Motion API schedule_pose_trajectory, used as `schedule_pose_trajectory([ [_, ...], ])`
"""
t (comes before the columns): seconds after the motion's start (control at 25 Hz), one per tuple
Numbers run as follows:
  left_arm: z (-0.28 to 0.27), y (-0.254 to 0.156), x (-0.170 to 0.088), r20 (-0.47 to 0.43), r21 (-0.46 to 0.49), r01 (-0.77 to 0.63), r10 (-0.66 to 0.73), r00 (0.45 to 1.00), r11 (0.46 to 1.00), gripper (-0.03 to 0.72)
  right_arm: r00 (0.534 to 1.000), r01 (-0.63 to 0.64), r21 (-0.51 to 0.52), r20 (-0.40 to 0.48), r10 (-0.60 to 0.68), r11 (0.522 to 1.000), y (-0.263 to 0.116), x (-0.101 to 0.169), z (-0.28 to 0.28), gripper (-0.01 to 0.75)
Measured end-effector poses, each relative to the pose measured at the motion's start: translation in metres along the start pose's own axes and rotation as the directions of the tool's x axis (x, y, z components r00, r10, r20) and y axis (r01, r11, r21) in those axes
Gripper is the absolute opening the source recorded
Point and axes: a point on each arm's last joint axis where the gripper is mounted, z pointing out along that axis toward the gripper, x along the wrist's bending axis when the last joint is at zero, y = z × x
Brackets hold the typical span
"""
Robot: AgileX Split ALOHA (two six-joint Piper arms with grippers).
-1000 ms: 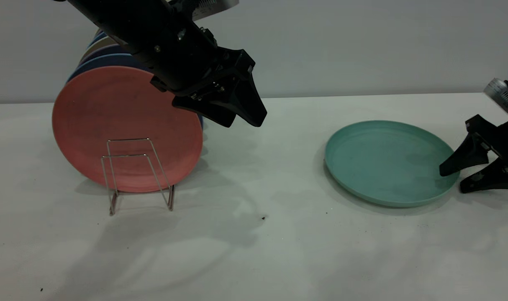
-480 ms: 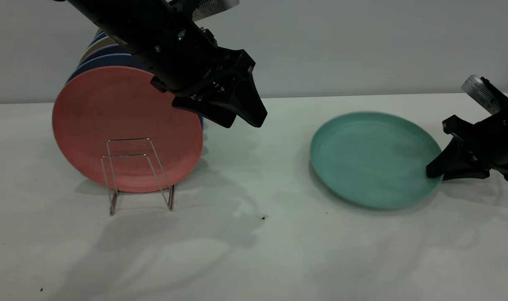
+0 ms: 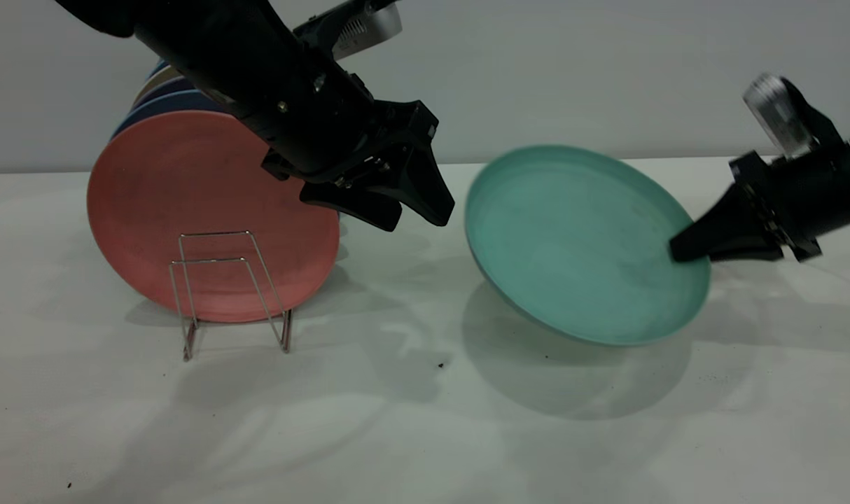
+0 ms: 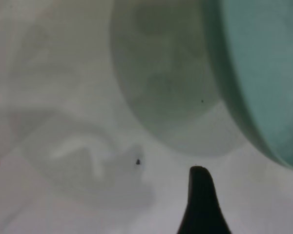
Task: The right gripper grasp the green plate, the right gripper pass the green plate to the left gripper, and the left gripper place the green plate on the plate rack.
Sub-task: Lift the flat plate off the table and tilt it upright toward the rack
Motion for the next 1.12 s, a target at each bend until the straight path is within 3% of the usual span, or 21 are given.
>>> schedule_pose_trajectory([
  [0.36,0.016,0.003,0.001,0.033,-0.075,0.123,-0.121,0.992,0.990,0.507,0.992,0.118,0.048,-0.056,-0.116,0.992,0.006,0.046,0.021,0.018],
  [0.52,0.019,0.003,0.002,0.040,-0.086,0.129,-0.126,0.991,0.988,0.359,0.990,0.131,0.050,-0.066,-0.127,0.990,0.006,0.051,0.026,0.018],
  [0.68,0.019,0.004,0.002,0.038,-0.095,0.134,-0.131,0.991,0.986,0.105,0.989,0.136,0.042,-0.063,-0.133,0.990,0.007,0.051,0.026,0.019],
  [0.8,0.019,0.004,0.002,0.037,-0.099,0.139,-0.136,0.990,0.985,0.097,0.986,0.155,0.037,-0.063,-0.153,0.987,0.008,0.052,0.025,0.043],
  [0.92,0.018,0.004,0.002,0.037,-0.098,0.124,-0.121,0.992,0.987,0.097,0.983,0.174,0.016,-0.059,-0.173,0.985,0.014,0.060,0.017,0.142],
  [1.12,0.012,0.007,-0.001,0.032,-0.110,0.006,-0.003,0.999,0.994,0.097,0.972,0.230,-0.097,-0.025,-0.233,0.968,0.040,0.091,-0.028,0.442],
])
